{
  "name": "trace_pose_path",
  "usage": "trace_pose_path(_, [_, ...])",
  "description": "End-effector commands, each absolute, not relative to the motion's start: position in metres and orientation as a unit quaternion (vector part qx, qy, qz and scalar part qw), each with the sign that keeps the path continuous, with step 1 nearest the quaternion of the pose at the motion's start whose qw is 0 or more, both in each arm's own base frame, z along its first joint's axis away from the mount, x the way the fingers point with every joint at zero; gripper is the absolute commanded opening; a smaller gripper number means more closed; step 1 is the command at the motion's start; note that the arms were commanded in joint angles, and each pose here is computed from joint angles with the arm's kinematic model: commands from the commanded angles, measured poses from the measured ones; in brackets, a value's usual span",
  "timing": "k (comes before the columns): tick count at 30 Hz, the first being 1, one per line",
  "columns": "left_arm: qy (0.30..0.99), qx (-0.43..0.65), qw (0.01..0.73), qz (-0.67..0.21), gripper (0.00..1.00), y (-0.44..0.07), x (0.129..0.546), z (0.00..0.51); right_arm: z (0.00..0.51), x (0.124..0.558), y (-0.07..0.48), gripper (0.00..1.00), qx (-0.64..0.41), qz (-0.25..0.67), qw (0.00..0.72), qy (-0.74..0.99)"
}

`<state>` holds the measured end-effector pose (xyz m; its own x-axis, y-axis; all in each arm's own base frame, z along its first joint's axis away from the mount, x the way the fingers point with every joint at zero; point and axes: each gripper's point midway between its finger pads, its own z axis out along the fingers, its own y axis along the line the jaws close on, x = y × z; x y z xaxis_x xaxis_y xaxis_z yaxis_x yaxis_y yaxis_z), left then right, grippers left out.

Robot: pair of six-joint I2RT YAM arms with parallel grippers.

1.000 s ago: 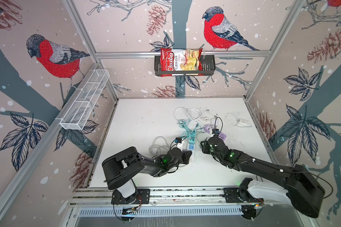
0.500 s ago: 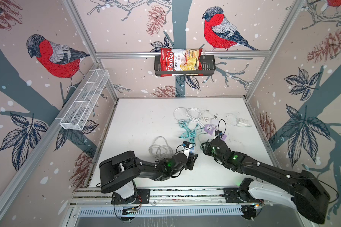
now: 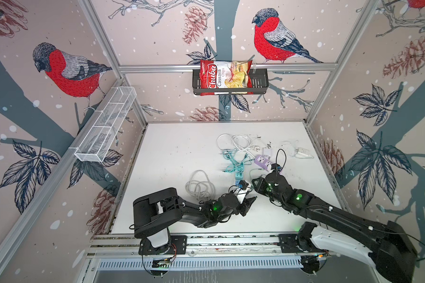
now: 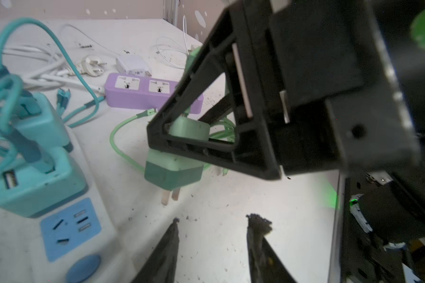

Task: Insert the plug
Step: 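Bring the right gripper beside the charger held by the left gripper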

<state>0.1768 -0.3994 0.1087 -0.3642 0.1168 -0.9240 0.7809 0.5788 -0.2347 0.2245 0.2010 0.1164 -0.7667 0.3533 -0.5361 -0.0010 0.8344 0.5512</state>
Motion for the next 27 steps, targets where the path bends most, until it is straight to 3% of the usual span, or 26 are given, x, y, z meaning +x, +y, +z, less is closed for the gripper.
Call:
trace_pose_path(1, [0.724, 0.298, 0.531, -0.325, 0.49, -0.398, 0.189, 0.126, 0.124, 0.221, 0.206, 0.16, 0.1, 0.293, 0.32, 0.895])
trace_pose_path(6, [0.704, 0.287, 0.561, -0.327, 0.55, -0.398, 0.194, 0.136, 0.129, 0.218, 0.205, 0.17, 0.1, 0.301, 0.319, 0.893])
trace_pose_path(27, [0.633, 0.323, 0.586, -0.39, 0.56, -0.417, 0.191, 0.155, 0.147, 0.21, 0.212, 0.18, 0.086, 0.347, 0.319, 0.878])
